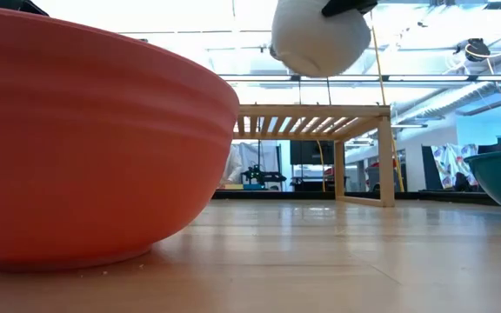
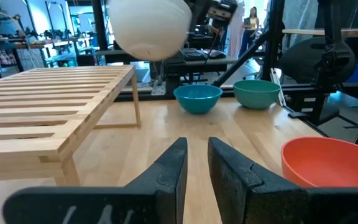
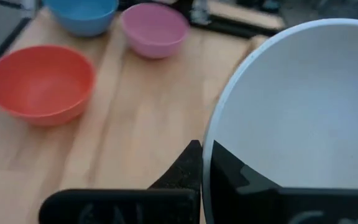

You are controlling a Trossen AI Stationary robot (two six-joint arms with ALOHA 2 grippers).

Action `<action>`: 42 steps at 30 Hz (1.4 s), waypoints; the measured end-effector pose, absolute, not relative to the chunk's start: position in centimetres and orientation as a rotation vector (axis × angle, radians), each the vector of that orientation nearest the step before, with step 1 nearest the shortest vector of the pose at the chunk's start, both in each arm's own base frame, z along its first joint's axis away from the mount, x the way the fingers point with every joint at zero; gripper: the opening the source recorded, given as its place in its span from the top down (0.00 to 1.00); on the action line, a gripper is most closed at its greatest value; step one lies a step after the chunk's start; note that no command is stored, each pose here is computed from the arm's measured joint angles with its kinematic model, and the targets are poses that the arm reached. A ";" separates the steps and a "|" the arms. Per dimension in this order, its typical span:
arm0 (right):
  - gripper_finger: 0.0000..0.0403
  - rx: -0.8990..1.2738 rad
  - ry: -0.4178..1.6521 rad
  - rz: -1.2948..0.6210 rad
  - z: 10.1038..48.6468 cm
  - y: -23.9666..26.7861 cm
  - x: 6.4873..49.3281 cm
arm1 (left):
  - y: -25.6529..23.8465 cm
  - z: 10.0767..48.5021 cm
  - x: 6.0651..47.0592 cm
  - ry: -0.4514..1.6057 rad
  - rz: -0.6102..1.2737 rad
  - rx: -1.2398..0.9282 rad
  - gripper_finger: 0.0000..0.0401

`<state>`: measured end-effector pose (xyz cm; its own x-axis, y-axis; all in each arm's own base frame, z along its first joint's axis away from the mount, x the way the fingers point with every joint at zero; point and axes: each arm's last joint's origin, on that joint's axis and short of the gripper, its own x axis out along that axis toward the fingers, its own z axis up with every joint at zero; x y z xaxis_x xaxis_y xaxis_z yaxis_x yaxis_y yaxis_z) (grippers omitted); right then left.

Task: Place and stack bowls onto a shelf
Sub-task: Put the white bowl on the shelf

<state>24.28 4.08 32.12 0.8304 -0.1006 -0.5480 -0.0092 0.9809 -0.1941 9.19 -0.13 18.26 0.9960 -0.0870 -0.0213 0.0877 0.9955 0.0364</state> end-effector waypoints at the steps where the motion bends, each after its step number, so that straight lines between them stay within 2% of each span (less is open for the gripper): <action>1: 1.00 -0.206 0.580 -0.058 32.4 3.8 24.0 | -0.1 18.3 9.2 0.019 -0.087 0.037 0.82; 14: 1.00 -0.250 0.580 -0.277 36.2 -2.0 22.3 | -0.1 18.3 9.2 0.020 -0.087 0.015 0.82; 21: 1.00 -0.131 0.538 -0.261 38.2 -5.4 21.4 | -0.1 18.3 9.2 0.019 -0.087 0.015 0.82; 42: 1.00 0.046 0.715 -0.273 34.0 -14.7 22.7 | -0.1 18.3 9.2 0.020 -0.086 -0.004 0.82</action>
<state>22.70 -14.66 34.04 0.7211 -0.2316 -0.6530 0.2629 0.9634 -0.0515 9.19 -0.12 18.28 0.9961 -0.0862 -0.0194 0.0862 0.9963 -0.0053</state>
